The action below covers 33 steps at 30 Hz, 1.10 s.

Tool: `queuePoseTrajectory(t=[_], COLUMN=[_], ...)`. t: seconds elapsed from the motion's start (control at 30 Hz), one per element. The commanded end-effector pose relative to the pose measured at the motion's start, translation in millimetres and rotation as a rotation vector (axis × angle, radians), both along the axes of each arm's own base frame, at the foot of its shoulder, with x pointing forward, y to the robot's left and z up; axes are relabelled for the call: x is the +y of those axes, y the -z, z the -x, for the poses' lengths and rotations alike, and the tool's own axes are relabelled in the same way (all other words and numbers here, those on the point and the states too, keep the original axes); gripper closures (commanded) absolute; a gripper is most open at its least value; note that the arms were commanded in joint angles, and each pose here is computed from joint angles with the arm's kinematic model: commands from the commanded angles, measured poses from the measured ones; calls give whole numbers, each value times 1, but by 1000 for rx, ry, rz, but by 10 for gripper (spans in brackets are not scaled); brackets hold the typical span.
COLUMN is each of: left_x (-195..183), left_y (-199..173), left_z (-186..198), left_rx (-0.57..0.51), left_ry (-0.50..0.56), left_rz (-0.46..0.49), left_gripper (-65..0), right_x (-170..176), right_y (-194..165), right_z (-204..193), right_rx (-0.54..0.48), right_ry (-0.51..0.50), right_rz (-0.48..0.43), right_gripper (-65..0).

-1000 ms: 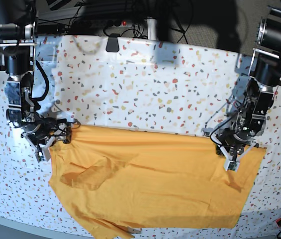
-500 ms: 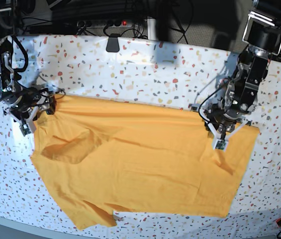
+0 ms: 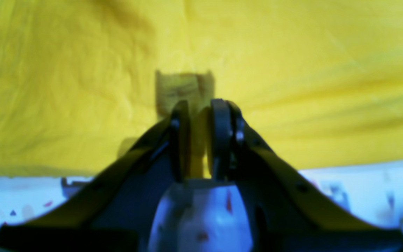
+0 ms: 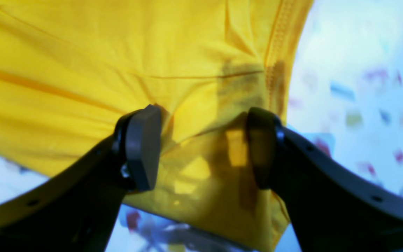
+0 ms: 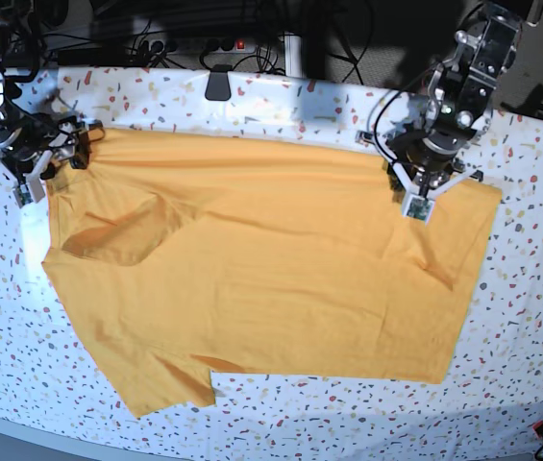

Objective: Fold the T-shirt properly
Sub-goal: 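Drag the shirt back toward the robot with both grippers to flatten it, then release the shirt and grasp its side edges with both grippers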

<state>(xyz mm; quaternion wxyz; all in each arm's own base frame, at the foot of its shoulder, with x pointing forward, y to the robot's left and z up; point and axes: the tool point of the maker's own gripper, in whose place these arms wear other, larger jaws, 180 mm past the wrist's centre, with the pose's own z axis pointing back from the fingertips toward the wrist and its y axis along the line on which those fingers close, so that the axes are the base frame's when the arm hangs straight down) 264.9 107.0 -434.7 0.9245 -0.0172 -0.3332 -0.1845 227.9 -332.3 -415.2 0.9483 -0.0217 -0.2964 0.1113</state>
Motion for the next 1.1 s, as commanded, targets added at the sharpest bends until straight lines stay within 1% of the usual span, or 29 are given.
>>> queuePoseTrajectory(t=[0.0,0.17,0.37,0.57,0.8,1.07], left_x=[7,-2,-15,-15,-14,-15], left_y=[11,11,0,-4,1,0], left_z=[19,45,66,67,76,78], left_rx=[83,110,107,95,125,129], left_ry=[-2,13,32,38,37,39], left_rz=[-36,-12,26,16,12,12], left_gripper=[-110,-109,-109,-110,-109,-109], right_x=[-19,-26,-30,-32,-46,-45], right_y=[-2,-6,-16,-29,-40,-41], right_z=[10,32,42,44,42,41], right_rx=[39,50,54,47,30,25], right_ry=[14,37,36,34,68,67], right_rz=[72,85,108,133,157,155], right_gripper=[-379,-379,-379,-379,-379,-379])
